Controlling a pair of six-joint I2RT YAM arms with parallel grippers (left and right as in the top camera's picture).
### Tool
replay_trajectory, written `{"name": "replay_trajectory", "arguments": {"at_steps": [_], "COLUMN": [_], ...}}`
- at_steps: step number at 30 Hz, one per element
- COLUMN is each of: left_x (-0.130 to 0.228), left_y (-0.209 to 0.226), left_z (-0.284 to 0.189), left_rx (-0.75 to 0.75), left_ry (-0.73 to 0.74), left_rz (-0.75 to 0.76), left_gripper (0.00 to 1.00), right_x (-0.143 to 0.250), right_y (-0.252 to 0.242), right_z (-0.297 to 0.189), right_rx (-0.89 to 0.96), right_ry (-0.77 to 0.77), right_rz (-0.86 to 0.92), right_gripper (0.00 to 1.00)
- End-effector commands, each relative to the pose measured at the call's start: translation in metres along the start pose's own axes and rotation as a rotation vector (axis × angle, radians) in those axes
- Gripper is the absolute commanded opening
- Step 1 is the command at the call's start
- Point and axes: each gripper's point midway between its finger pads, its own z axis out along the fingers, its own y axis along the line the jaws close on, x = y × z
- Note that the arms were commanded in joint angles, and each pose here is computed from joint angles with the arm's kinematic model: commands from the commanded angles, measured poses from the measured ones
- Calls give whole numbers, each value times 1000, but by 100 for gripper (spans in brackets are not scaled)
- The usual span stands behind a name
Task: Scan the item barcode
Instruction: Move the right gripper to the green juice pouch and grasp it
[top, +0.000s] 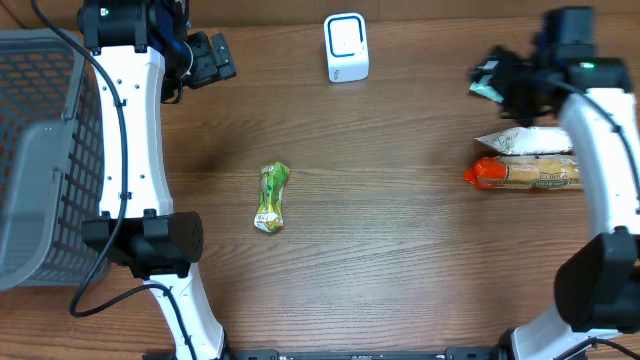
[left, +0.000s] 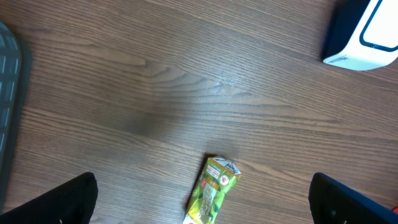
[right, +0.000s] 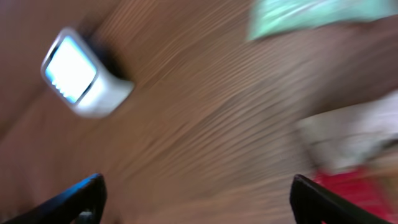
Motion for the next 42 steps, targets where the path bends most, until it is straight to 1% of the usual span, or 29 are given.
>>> {"name": "replay_trajectory", "arguments": {"at_steps": [1, 4, 7, 9, 12, 14, 15, 18, 22, 25, 29, 32, 34, 37, 40, 42], "left_x": [-3, -4, -3, -3, -4, -3, -4, -4, -4, -4, -3, -4, -3, -3, -3, -3], "left_y": [-1, -1, -1, -1, -1, -1, -1, -1, -1, -1, -1, -1, -1, -1, -1, -1], "left_z": [-11, -11, -11, -11, -11, -11, -11, -11, -11, -11, -11, -11, -11, -11, -11, -11], "left_rx": [13, 12, 13, 13, 12, 13, 12, 12, 12, 12, 13, 12, 13, 13, 13, 13], "left_ry": [-33, -33, -33, -33, -33, -33, -33, -33, -33, -33, -33, -33, -33, -33, -33, -33], "left_rz": [-14, -14, -14, -14, -14, -14, -14, -14, -14, -14, -14, -14, -14, -14, -14, -14], "left_gripper": [100, 100, 100, 99, 100, 100, 100, 100, 99, 99, 99, 99, 99, 100, 100, 100], "right_x": [60, 114, 163, 196, 232, 254, 272, 302, 333, 346, 350, 342, 330, 307, 291, 279], "right_y": [71, 113, 144, 162, 177, 183, 183, 177, 162, 154, 147, 138, 127, 108, 96, 89], "right_z": [8, 30, 51, 67, 90, 104, 115, 131, 139, 137, 136, 139, 142, 143, 144, 145], "right_rx": [-141, -186, -225, -246, -253, -249, -239, -213, -155, -127, -105, -55, 11, 89, 120, 135], "right_ry": [124, 201, 264, 300, 331, 351, 372, 426, 499, 532, 546, 522, 502, 497, 497, 493], "right_rz": [-231, -393, -497, -537, -558, -573, -588, -620, -648, -664, -675, -668, -610, -510, -468, -439], "right_gripper": [99, 100, 100, 100, 100, 100, 99, 91, 87, 86, 81, 73, 71, 72, 73, 80]}}
